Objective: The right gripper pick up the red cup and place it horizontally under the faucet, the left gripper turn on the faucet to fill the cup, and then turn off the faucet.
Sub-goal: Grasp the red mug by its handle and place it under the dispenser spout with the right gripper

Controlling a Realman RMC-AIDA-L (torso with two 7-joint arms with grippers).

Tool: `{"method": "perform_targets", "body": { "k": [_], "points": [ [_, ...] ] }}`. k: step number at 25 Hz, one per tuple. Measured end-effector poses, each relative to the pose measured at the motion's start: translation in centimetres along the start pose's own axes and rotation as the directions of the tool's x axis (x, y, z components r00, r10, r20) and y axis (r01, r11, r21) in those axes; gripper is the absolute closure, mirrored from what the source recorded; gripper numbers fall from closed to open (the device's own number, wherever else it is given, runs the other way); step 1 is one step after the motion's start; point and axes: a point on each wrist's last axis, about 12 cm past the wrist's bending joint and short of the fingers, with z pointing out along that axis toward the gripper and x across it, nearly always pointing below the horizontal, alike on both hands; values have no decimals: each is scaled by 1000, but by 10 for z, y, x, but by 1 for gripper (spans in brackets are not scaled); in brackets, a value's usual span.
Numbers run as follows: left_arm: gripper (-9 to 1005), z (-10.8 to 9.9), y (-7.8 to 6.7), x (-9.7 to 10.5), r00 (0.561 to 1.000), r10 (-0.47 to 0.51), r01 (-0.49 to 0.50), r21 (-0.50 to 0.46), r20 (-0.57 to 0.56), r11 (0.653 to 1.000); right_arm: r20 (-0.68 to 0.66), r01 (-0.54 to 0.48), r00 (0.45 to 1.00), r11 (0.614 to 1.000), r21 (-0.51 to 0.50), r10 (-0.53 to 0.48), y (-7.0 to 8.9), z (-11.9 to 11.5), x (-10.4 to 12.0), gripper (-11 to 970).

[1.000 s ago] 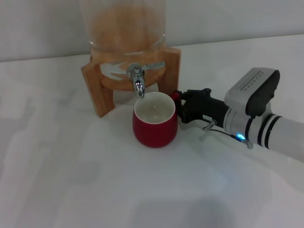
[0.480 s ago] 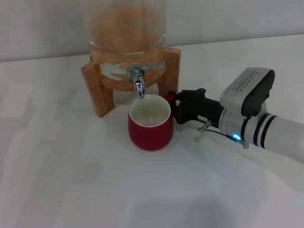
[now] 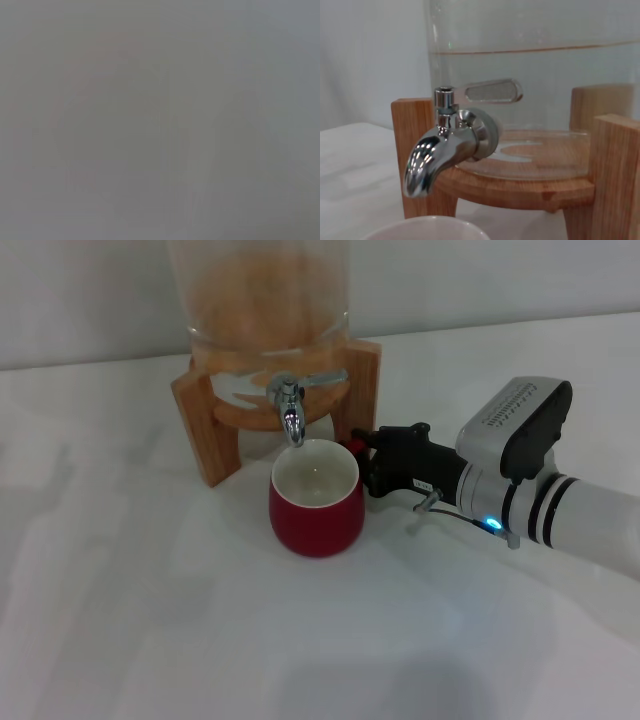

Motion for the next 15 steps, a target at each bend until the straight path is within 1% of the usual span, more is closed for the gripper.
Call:
{"method": "perform_targets", "body": {
  "k": [15],
  "points": [
    [122,0,0,0,1000,0,0,2,0,1000,-6,-3,1000,1000,13,3,-2,1,0,765]
  ]
}}
